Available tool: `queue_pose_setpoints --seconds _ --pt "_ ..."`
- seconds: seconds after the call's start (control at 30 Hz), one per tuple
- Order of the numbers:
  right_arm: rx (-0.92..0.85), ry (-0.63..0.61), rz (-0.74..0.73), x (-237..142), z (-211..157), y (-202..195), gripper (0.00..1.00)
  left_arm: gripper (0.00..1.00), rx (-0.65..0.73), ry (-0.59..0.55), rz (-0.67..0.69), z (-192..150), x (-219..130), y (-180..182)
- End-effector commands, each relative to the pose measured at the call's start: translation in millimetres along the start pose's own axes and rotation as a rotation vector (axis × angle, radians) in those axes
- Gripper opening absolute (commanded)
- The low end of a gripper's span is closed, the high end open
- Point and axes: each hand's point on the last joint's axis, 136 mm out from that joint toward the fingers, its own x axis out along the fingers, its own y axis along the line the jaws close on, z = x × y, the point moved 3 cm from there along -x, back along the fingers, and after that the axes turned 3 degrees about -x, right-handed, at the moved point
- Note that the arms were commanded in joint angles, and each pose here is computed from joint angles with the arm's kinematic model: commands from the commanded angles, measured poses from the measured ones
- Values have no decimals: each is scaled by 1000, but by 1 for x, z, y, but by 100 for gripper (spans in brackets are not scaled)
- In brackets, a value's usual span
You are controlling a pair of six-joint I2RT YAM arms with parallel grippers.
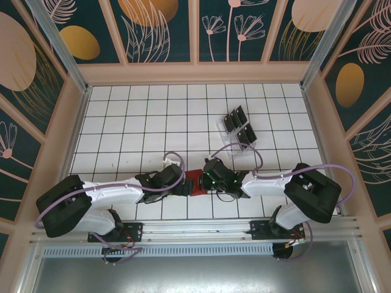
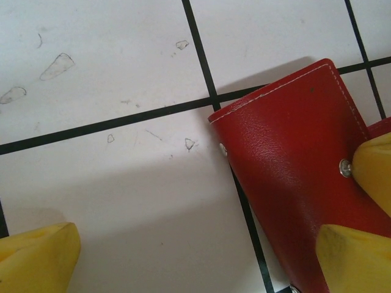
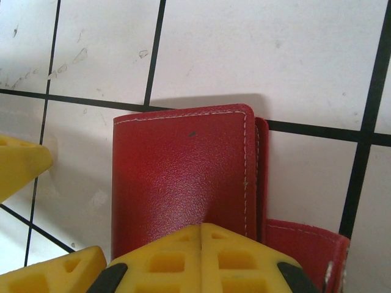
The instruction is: Put the credit cards into the card holder
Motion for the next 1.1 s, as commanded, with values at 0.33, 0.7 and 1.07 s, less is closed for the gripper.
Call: queue_pose_setpoints --seconds 0.33,0.7,1.07 --pt "-16 -25 21 -16 13 10 0 99 65 14 125 -1 13 1" --pt "-7 -114 -90 -52 36 -8 34 98 63 24 174 -7 16 9" --pt "-76 -72 -214 -37 36 -22 39 98 56 23 163 -8 17 8"
